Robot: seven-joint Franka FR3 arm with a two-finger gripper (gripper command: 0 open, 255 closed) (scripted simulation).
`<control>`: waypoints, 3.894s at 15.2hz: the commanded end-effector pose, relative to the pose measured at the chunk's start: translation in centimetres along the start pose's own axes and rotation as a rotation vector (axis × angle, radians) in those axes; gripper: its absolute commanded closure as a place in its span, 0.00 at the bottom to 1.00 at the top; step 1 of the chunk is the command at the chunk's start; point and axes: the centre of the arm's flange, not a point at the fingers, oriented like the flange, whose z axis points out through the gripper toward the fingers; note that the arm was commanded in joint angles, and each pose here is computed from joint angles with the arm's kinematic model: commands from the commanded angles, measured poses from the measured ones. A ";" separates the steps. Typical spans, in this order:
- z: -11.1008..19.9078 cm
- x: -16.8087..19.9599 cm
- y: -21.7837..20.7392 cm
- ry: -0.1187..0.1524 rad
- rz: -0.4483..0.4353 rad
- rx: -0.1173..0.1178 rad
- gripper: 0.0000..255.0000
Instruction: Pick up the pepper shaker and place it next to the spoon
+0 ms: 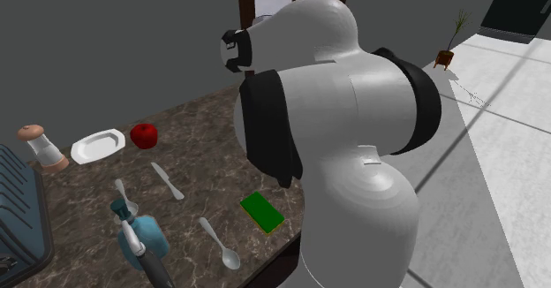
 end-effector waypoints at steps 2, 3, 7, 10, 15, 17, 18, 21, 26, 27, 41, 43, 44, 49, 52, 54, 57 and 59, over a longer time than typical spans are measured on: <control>-1.6 -0.3 0.1 0.000 0.000 0.000 1.00; -2.1 -0.5 0.1 0.000 0.000 0.000 1.00; -4.1 -1.1 0.1 0.000 0.000 0.000 1.00; -5.6 -1.6 0.2 0.000 0.000 0.000 1.00; -8.1 -2.4 0.2 0.000 0.000 0.000 1.00; -9.1 -2.7 0.2 0.000 0.000 0.000 1.00; -9.6 -2.8 0.2 0.000 0.000 0.000 1.00; -9.5 -3.7 -2.3 0.000 0.000 0.000 1.00; -9.0 -5.8 -8.5 0.000 0.000 0.000 1.00; -8.9 -6.3 -9.7 0.000 0.000 0.000 1.00; -7.4 -12.2 -27.2 0.000 0.000 0.000 1.00; -7.2 -13.0 -29.7 0.000 0.000 0.000 1.00; -7.1 -13.5 -30.9 0.000 0.000 0.000 1.00; -6.6 -15.6 -37.1 0.000 0.000 0.000 1.00; -6.3 -16.9 -40.9 0.000 0.000 0.000 1.00; -6.1 -17.7 -43.4 0.000 0.000 0.000 1.00; -5.8 -19.0 -47.1 0.000 0.000 0.000 1.00; -5.6 -19.8 -49.6 0.000 0.000 0.000 1.00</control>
